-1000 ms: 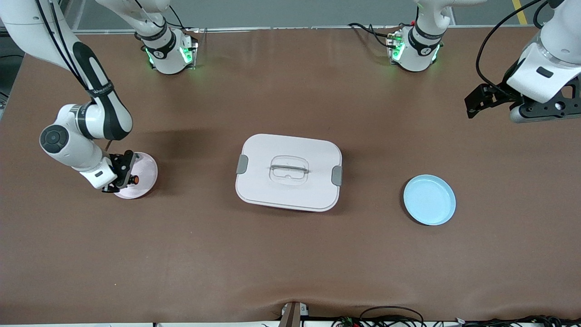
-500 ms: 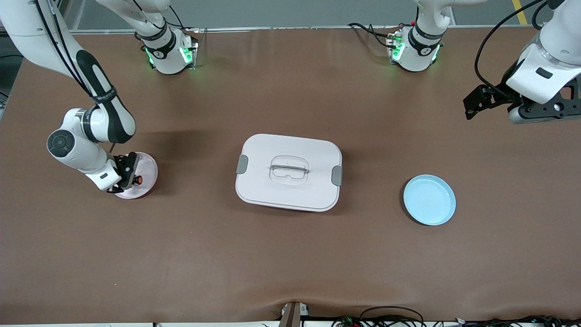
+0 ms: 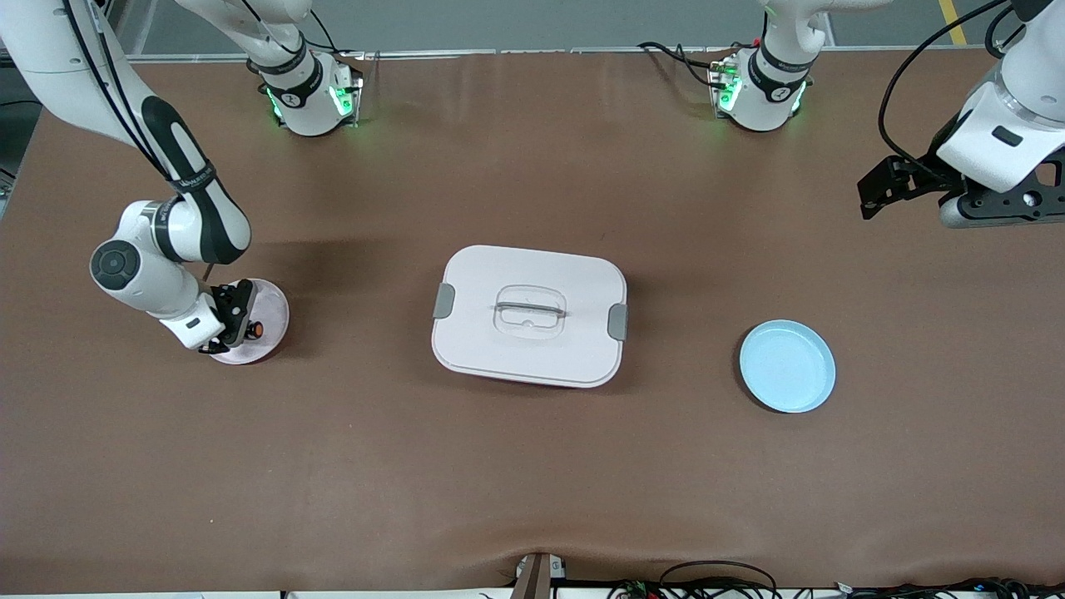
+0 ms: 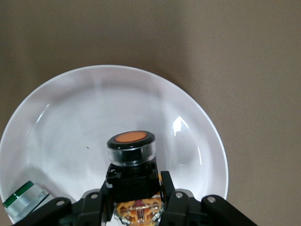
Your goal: Transfer orange switch to right arm and place
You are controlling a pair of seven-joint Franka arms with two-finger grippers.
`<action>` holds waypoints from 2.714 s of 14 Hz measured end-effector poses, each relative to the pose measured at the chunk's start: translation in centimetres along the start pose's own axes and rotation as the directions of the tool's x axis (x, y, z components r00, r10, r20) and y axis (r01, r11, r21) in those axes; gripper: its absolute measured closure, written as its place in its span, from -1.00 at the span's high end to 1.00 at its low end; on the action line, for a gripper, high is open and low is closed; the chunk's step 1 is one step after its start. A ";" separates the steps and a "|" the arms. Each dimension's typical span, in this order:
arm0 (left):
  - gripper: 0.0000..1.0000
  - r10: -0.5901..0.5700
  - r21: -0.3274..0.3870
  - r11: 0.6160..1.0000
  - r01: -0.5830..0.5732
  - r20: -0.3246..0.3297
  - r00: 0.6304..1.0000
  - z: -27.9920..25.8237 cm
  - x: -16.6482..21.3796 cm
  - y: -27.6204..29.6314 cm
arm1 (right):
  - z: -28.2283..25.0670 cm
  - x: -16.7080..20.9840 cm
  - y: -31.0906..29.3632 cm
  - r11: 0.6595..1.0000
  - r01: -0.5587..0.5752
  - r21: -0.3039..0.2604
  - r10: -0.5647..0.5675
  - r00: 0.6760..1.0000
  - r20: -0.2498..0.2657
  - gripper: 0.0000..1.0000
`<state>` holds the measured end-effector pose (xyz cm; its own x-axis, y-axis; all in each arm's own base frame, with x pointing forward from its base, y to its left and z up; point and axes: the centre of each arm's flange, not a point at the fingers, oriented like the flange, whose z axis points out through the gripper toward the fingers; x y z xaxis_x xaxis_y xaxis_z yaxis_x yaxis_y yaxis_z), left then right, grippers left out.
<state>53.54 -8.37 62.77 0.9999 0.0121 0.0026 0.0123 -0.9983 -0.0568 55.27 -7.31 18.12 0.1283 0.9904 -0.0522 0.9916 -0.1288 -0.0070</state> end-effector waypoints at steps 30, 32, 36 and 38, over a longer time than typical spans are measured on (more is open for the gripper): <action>1.00 0.074 -0.004 0.997 -0.073 0.004 0.997 0.3 0.1 -0.5 | -21.6 3.0 -2.4 0.955 -0.254 0.153 0.247 0.967 0.063 1.00; 1.00 0.083 -0.015 0.996 -0.083 0.005 0.997 0.4 0.2 -0.9 | -23.8 2.7 -3.3 0.930 -0.339 0.146 0.330 0.941 0.078 1.00; 1.00 0.082 -0.018 0.997 -0.081 0.005 0.997 0.4 0.3 -1.6 | -28.0 2.1 -3.6 0.824 -0.556 0.108 0.547 0.831 0.103 1.00; 1.00 0.082 -0.018 0.997 -0.081 0.004 0.997 0.4 0.3 -1.6 | -31.0 1.8 -3.1 0.730 -0.678 0.088 0.669 0.734 0.116 1.00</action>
<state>53.83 -6.72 62.48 0.9976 -0.0691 -0.0062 -0.0693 -0.9969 -0.0386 52.86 -3.52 48.98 0.7558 0.6353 -0.1586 0.6353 -0.7702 -0.0574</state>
